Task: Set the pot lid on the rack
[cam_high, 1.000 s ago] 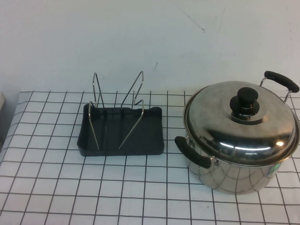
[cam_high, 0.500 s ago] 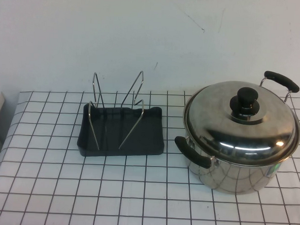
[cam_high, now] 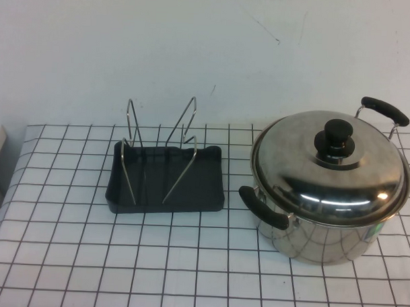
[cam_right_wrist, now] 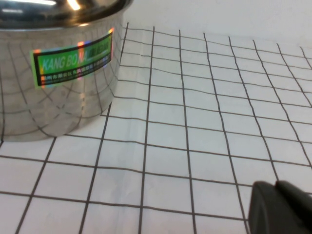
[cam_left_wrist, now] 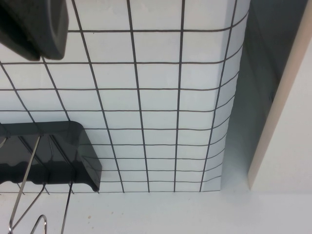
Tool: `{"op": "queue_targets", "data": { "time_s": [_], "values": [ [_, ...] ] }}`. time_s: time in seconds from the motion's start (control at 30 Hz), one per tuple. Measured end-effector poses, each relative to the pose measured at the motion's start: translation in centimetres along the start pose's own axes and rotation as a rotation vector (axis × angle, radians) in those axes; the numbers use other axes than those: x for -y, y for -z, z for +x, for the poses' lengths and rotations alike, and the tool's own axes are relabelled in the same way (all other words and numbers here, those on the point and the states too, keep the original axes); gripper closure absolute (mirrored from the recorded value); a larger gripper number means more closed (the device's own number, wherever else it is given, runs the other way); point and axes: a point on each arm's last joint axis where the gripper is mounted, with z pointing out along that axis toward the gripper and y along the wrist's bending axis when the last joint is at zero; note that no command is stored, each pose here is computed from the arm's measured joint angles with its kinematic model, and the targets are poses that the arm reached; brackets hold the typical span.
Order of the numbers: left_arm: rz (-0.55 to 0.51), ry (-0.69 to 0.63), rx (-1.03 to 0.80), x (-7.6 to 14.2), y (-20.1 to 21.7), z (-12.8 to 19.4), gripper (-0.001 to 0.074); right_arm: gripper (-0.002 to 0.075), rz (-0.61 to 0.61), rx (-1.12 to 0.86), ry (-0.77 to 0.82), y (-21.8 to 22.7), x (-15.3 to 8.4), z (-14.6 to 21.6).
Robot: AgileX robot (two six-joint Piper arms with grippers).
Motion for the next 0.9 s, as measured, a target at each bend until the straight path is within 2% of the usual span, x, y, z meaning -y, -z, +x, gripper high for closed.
{"op": "queue_targets", "data": {
  "time_s": [0.9],
  "values": [
    [-0.001, 0.000, 0.000, -0.01, 0.00, 0.00, 0.0737, 0.0728, -0.026, 0.004, 0.011, 0.00, -0.14, -0.02]
  ]
}}
